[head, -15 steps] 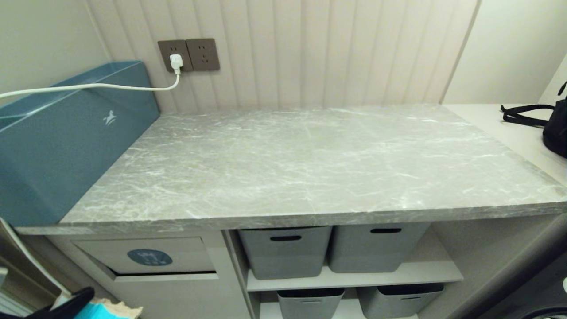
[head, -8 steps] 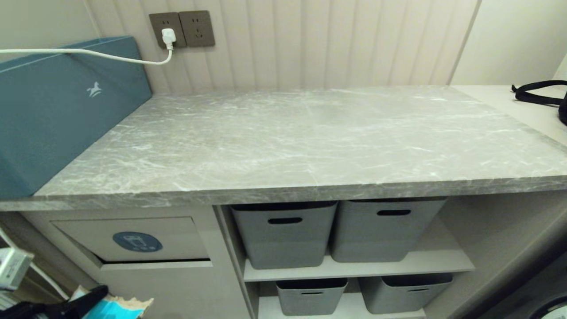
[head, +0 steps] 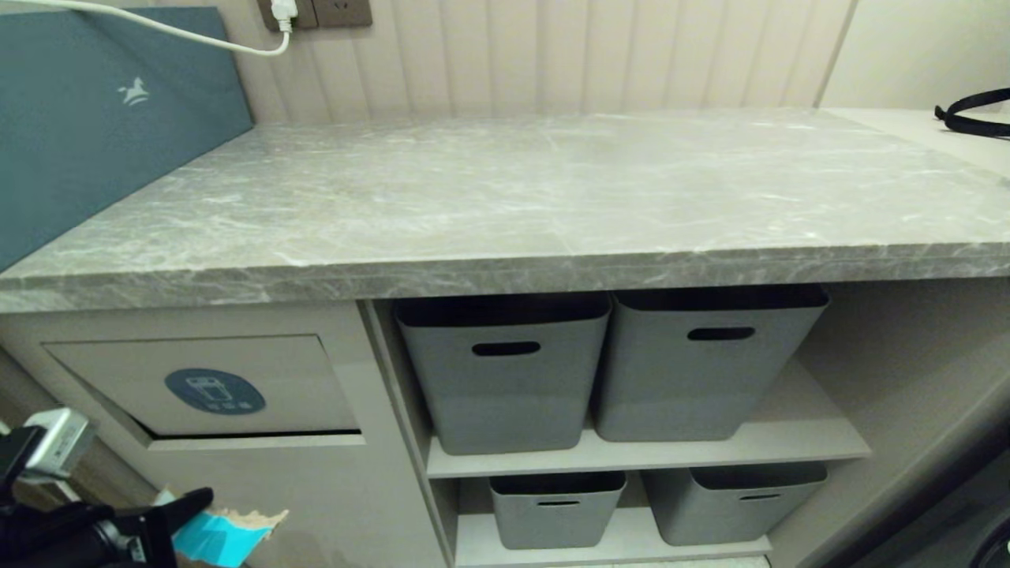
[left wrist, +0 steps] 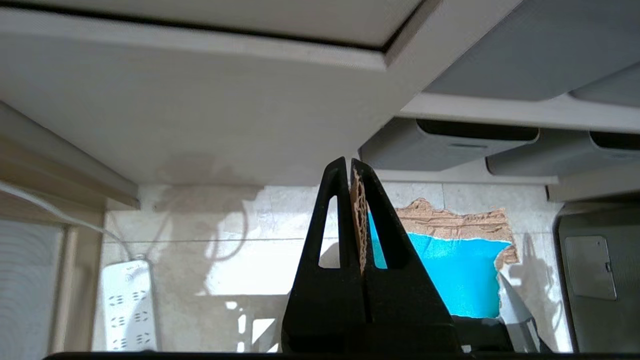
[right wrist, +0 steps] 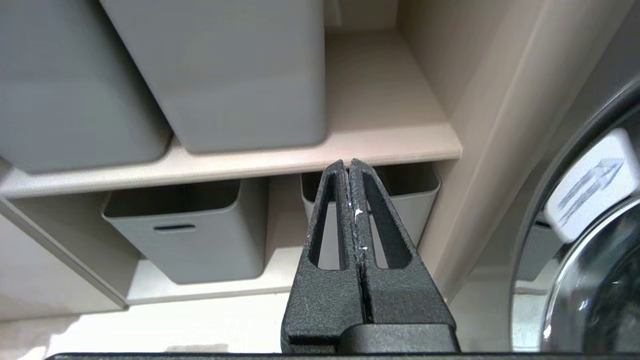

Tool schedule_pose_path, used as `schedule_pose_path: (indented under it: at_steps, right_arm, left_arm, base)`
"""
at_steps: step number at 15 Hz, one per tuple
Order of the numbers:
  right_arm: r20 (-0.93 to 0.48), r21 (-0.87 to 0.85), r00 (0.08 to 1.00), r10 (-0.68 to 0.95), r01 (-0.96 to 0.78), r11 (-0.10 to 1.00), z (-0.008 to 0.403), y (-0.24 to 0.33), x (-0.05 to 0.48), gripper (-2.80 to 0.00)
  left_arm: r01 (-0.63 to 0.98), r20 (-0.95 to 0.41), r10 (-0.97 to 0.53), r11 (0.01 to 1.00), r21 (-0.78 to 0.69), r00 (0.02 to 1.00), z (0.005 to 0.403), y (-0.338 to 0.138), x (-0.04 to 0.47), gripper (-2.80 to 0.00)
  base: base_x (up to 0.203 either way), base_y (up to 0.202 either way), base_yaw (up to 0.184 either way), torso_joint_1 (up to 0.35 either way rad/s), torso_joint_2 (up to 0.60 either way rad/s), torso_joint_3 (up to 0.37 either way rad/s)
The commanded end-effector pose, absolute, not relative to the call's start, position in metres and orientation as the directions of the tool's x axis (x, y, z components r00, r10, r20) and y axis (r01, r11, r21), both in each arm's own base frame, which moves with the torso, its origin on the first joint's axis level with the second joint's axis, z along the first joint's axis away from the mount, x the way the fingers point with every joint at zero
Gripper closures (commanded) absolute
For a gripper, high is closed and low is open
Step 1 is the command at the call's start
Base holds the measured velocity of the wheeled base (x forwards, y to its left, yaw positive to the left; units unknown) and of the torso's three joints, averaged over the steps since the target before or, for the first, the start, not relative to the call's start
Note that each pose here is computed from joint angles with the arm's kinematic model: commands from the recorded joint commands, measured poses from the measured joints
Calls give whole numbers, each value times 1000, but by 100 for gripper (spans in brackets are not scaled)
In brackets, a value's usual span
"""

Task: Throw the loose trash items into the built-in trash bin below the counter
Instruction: Put the garbage in the trash can

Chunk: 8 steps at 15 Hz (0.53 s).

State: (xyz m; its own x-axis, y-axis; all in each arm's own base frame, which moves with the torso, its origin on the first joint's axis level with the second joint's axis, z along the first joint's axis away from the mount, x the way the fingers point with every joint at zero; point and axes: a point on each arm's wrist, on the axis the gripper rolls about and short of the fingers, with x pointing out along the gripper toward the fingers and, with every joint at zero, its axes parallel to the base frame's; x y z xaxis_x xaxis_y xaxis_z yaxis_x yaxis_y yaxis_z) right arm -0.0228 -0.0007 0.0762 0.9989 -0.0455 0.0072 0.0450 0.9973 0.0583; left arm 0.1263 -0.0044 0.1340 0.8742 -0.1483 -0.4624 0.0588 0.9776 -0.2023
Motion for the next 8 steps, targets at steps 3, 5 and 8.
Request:
schedule_pose_path:
  at_steps: [3, 5, 8]
  right_arm:
    - [5, 58, 999, -46, 46, 997, 76, -1, -23, 0]
    - [5, 58, 999, -46, 46, 997, 76, -1, -23, 0]
    - [5, 58, 999, -46, 46, 997, 76, -1, -23, 0]
  left_arm:
    - [65, -481, -159, 976, -207, 862, 133, -5, 137, 0]
    - [71, -456, -159, 976, -205, 875, 134, -5, 143, 0]
    - [81, -411, -159, 976, -201, 897, 136, -5, 153, 0]
  base:
    - [0, 0, 0, -142, 457, 309]
    - [0, 0, 0, -109, 417, 305]
    - [0, 0, 0, -30, 140, 97]
